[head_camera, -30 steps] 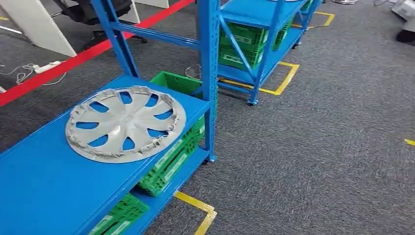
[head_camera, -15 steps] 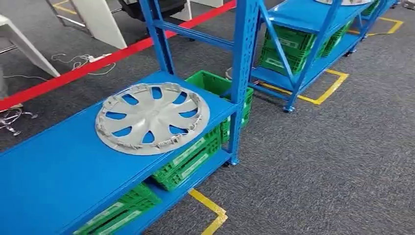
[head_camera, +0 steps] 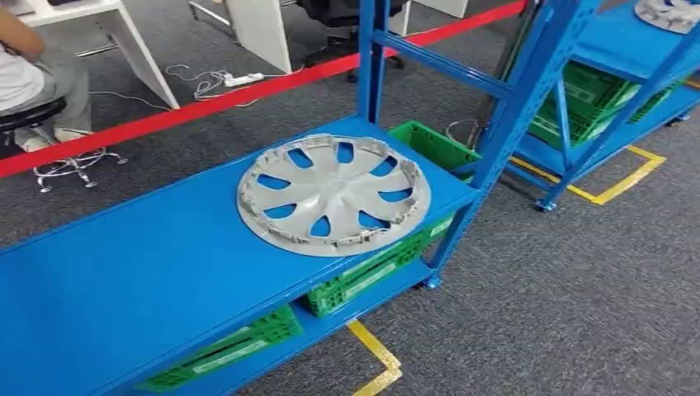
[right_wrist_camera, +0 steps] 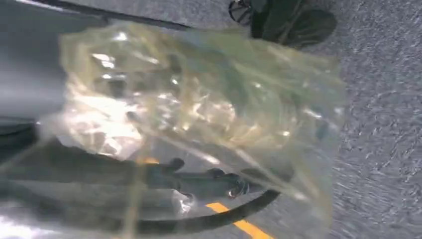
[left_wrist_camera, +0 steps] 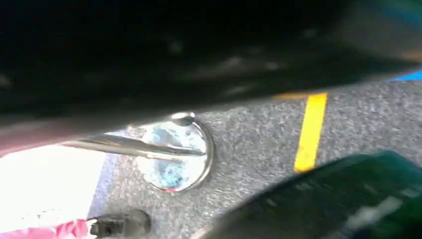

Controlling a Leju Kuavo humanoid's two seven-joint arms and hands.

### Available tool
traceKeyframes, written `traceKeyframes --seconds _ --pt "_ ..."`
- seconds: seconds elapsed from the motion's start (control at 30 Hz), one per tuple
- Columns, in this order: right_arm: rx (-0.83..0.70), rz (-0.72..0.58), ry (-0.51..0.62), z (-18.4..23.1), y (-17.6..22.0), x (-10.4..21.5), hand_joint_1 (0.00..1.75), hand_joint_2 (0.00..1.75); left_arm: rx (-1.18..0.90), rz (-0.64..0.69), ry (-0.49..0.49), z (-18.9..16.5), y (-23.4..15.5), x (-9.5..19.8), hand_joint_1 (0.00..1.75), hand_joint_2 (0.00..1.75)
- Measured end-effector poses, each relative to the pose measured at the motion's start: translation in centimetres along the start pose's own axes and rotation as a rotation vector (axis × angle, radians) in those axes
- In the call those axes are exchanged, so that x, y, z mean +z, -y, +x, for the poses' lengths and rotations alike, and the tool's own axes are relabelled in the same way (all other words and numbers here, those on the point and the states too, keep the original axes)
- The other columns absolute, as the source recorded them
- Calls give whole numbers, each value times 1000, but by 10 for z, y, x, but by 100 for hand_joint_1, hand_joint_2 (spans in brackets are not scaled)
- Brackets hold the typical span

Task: Take the parts from the cabinet and place them on the table.

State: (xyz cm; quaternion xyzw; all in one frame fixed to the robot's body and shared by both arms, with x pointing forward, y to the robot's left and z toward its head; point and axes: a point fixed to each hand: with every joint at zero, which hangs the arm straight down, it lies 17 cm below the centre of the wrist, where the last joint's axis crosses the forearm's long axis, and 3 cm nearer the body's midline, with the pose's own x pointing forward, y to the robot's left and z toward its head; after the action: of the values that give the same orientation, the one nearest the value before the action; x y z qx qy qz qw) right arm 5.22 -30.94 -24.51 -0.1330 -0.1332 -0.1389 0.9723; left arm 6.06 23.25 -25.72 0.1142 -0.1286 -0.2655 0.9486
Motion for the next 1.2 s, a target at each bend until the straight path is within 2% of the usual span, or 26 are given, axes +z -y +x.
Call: traceKeyframes --seconds 0.83,1.2 --pt "49 14 14 2 -6 -4 0 0 51 -3 7 5 0 -2 0 0" --pt "46 7 10 0 -2 -7 0 0 159 -45 -15 0 10 1 0 0"
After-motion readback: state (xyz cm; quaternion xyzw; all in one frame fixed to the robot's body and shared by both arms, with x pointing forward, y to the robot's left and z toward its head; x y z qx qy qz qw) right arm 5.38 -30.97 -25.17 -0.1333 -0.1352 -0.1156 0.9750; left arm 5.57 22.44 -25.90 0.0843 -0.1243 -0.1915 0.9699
